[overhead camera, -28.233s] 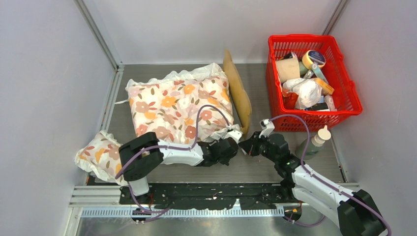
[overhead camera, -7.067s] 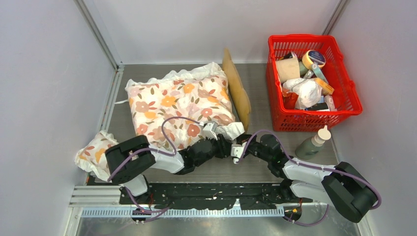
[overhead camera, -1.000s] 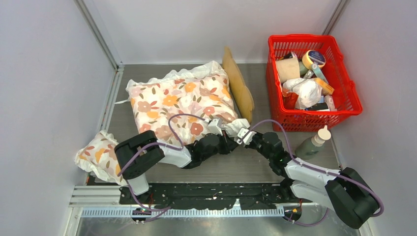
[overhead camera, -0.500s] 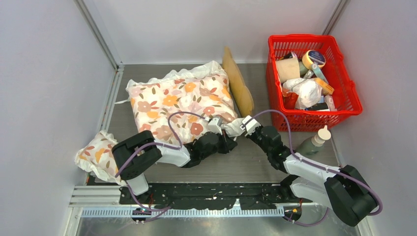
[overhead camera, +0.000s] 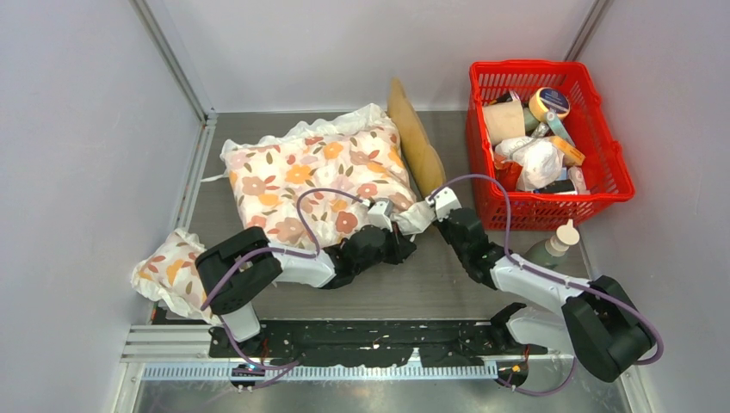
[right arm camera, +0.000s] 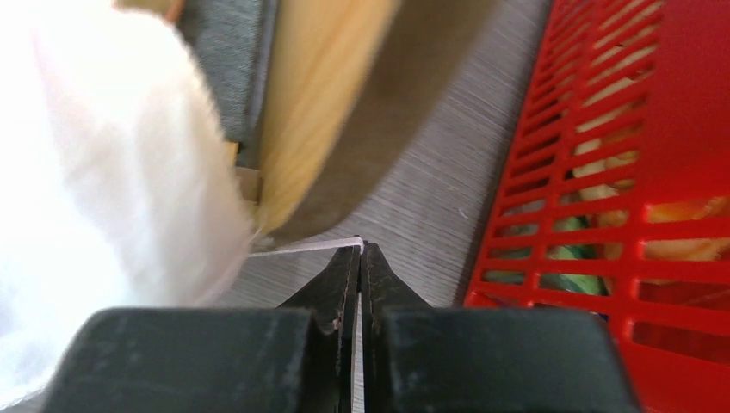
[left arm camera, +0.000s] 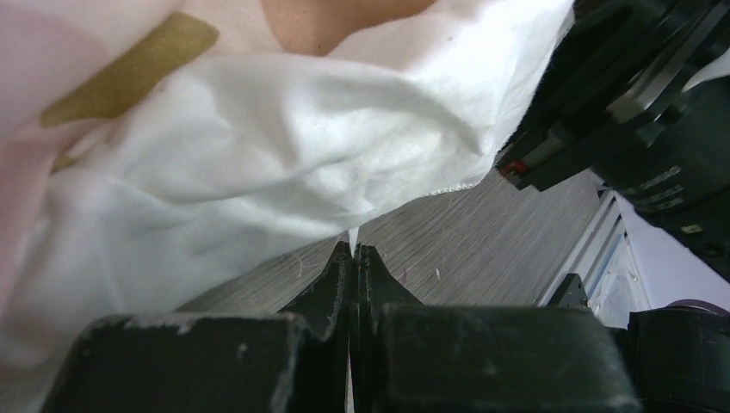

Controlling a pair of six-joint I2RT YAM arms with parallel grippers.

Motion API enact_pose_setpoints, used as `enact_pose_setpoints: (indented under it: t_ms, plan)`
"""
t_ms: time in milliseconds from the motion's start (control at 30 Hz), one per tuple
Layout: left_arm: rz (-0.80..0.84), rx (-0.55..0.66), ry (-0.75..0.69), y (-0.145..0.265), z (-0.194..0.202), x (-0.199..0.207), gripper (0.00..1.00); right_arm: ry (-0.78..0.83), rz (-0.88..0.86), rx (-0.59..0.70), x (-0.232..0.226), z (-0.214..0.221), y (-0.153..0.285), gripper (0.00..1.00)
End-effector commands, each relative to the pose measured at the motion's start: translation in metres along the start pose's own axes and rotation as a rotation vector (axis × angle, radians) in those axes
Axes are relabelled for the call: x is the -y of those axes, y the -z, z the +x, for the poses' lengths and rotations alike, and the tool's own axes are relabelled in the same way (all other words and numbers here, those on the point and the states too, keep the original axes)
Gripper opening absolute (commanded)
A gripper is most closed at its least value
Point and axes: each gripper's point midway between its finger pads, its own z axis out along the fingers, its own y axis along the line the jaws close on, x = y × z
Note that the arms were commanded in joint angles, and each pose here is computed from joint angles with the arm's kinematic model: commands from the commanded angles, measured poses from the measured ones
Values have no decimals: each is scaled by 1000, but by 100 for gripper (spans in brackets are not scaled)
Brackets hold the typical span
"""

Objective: Set up the pet bed
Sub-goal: Tie the ropes to the bed frame.

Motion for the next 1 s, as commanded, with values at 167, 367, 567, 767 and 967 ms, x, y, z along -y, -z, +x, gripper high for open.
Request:
enact_pose_setpoints:
  t_ms: [167,367,567,767,967]
  plan:
    - [-43,49,-92,4,-14,-9,0,-210,212,49,51,-36,7,5]
    - [3,108,-251,5,-44,15,0,-329,77,-75,25,-33,8,5]
    - [12,117,-376,5,-65,34,0,-697,-13,-108,-8,-21,23,5]
    - [26,138,-450,1,-79,45,0,-972,-20,-107,-32,6,17,5]
    - [-11,121,-519,-6,-90,46,0,-1057,73,-132,-30,37,17,5]
